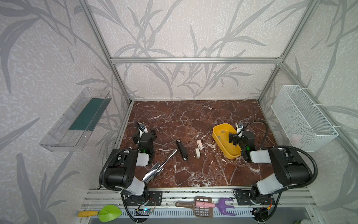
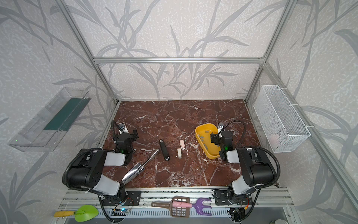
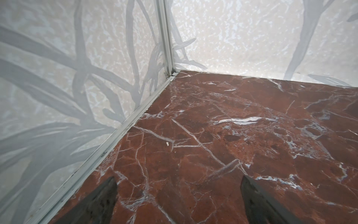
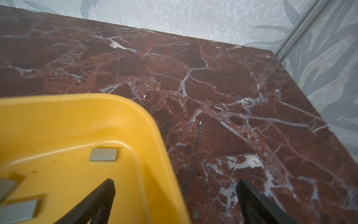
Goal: Load the staples into the stapler
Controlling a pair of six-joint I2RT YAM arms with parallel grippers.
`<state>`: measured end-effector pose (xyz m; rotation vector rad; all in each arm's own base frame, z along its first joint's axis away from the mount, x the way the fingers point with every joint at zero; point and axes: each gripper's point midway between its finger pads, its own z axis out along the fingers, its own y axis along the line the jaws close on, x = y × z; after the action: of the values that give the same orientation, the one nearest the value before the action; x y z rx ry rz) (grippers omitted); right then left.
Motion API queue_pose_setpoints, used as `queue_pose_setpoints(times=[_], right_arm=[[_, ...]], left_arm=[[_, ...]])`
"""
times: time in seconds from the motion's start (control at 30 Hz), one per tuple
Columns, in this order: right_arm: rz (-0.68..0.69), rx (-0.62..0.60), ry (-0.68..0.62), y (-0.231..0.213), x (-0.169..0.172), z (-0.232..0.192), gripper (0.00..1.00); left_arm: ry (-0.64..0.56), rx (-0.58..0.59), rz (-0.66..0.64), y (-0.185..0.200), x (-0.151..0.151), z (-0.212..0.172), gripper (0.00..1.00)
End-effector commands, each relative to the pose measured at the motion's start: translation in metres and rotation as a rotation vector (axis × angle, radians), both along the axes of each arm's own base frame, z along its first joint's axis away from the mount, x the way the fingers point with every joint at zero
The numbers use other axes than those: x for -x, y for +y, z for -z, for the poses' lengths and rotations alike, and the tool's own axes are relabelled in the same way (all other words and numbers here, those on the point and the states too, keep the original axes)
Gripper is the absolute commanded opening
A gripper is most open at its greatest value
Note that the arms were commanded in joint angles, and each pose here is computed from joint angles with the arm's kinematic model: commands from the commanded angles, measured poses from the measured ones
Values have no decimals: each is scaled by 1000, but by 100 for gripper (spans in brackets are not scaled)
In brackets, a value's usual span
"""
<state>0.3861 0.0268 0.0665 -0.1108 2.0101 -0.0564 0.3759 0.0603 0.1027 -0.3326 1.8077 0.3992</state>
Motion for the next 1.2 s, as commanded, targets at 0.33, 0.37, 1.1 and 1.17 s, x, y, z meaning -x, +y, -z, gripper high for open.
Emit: queue_pose_setpoints(times=[0.33, 0.37, 1.1, 1.17], right_arm=[[67, -22, -175, -12, -5, -30, 99], [63, -20, -172, -11, -6, -30, 99], [-85, 13, -174, 17, -5, -31, 99], [-105, 7, -265, 18, 12, -37, 99]], left_arm=[[12, 14, 73, -8, -10, 2, 99], [7, 10, 73, -8, -10, 1, 99], [10, 11, 72, -8, -10, 2, 99], [10, 11, 73, -8, -10, 2, 99]])
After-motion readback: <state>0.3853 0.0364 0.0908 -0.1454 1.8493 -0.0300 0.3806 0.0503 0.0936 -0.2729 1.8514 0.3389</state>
